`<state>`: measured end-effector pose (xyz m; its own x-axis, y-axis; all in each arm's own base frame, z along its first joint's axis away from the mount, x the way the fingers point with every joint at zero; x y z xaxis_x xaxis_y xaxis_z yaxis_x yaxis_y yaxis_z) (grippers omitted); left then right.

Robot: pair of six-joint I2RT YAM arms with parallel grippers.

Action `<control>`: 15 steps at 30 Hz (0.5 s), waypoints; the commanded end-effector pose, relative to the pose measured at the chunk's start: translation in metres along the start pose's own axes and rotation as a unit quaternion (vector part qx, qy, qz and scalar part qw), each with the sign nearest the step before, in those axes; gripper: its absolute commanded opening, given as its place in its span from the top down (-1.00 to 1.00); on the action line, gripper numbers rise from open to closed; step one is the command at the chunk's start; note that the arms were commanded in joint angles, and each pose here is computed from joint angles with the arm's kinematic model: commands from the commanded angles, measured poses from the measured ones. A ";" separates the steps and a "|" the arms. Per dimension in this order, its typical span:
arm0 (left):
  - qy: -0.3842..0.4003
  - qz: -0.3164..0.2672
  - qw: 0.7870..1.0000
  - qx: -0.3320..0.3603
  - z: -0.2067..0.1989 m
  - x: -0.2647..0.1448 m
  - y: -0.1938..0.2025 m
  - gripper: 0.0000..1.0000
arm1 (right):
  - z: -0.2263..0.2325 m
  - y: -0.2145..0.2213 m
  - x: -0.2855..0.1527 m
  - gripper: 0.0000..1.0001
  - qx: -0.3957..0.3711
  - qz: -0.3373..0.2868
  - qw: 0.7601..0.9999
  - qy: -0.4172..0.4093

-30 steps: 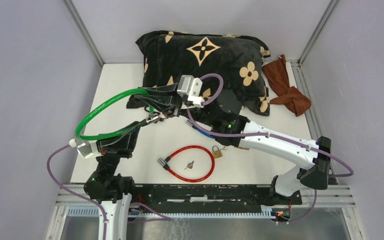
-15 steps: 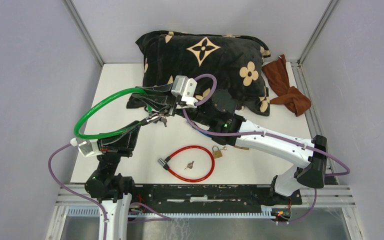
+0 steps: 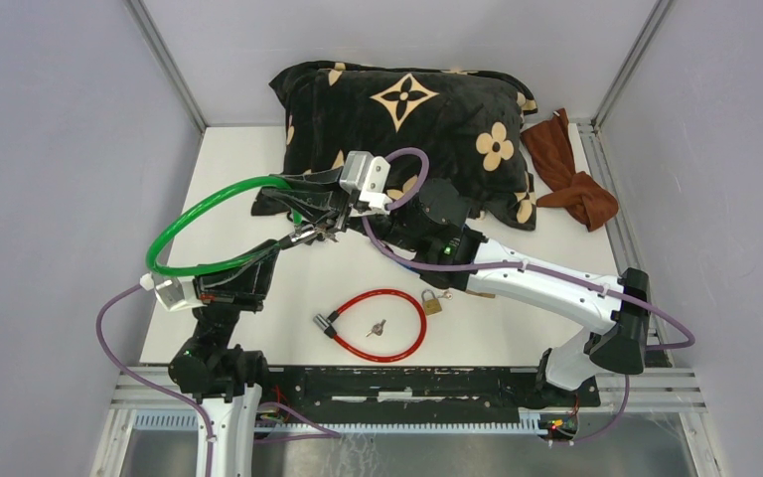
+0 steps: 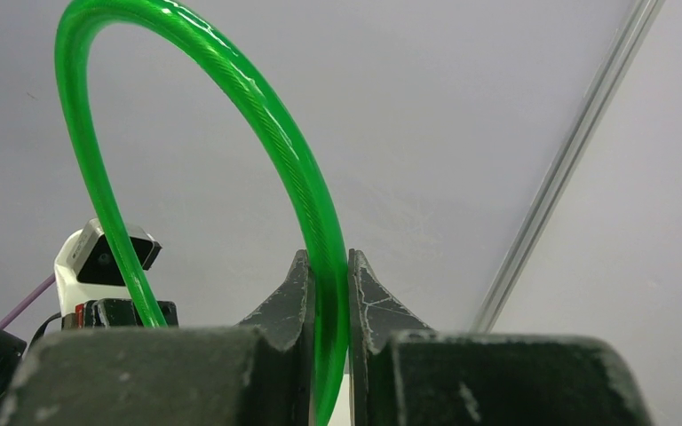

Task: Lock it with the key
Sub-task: Lock the lock.

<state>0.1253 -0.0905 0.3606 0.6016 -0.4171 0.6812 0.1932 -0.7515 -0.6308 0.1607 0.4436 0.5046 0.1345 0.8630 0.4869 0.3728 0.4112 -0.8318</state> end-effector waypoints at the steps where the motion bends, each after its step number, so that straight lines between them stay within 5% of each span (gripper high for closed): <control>1: -0.009 -0.020 1.000 -0.022 -0.001 0.001 -0.007 0.96 | 0.008 -0.011 0.003 1.00 0.021 -0.032 0.999 -0.009; 15: -0.028 -0.040 0.998 -0.051 0.002 0.004 -0.014 0.96 | 0.016 0.017 -0.008 1.00 0.033 0.000 0.999 -0.011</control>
<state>0.1301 -0.0886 0.3573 0.6296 -0.4006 0.6657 0.1624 -0.7700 -0.6170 0.1658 0.4474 0.4854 0.1611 0.8648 0.4755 0.3587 0.3976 -0.8446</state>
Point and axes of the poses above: each gripper's point midway between its finger pads, its own x axis out along the fingers, its own z axis along the line the jaws close on, y = z × x, the point moved 3 cm from there along -x, back along the fingers, and after that the axes turned 1 degree about x, right-handed, at the moved point
